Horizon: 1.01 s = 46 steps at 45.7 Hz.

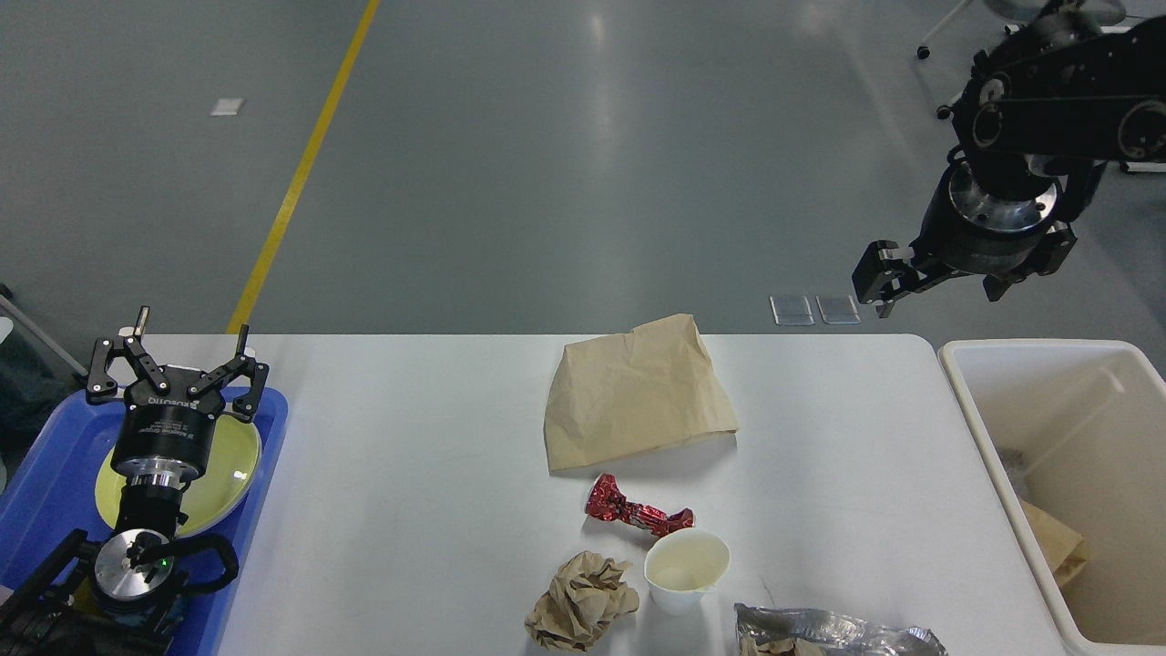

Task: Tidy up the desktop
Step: 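Raise the right gripper out of the bin toward the other paper bag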

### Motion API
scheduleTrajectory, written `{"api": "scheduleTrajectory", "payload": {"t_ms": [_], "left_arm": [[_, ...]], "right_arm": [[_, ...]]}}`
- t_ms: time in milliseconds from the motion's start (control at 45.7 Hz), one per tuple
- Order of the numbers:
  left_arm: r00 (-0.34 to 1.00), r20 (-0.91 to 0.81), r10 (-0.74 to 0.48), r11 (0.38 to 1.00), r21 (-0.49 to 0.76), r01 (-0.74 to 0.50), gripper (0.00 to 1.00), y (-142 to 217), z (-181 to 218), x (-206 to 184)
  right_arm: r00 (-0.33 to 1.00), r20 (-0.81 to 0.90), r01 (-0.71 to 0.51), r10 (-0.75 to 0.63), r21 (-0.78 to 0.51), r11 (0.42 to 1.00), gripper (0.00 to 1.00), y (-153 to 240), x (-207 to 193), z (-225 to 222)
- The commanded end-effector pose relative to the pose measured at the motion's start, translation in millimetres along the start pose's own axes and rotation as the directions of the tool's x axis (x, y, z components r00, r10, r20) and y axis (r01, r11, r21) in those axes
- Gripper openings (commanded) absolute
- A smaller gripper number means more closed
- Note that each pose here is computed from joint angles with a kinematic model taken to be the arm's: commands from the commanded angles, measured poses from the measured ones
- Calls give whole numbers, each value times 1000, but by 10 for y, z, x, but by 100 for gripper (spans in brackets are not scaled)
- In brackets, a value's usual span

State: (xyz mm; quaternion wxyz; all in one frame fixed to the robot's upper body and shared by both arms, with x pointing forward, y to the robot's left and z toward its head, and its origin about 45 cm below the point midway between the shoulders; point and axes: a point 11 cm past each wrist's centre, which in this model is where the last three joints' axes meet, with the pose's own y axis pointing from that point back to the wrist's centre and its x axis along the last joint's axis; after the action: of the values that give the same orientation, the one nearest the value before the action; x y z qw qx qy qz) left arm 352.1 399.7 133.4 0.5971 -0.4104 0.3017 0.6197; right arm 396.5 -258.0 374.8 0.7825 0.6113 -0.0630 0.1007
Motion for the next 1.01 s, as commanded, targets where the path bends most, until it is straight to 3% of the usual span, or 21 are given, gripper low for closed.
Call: {"api": "scheduleTrajectory", "payload": {"t_ms": [0,131,284,809,984], "left_arm": [[1000,0,0,1000,0,0,96,0,0,0],[1000,1,0,1000,1,0,96,0,-1,0],[1000,-1,0,1000,-2,0,96,-1,4,0],[1000,0,0,1000,-1,0,96,-1,3,0],[1000,0,0,1000,-1,0,96,-1,3,0]], "right_arm": [[1000,-23,14,-12,76,997,100,479,-101,-411],[997,-78,-13,20,91,996,100,875,-318,-675],[997,-68,-22,33,157,987,100,1081,-449,-809],[999,12,-32,30,165,986,100,585,-397,-827],[995,68,-86,76,163,983,100,394,-317,-818]]}}
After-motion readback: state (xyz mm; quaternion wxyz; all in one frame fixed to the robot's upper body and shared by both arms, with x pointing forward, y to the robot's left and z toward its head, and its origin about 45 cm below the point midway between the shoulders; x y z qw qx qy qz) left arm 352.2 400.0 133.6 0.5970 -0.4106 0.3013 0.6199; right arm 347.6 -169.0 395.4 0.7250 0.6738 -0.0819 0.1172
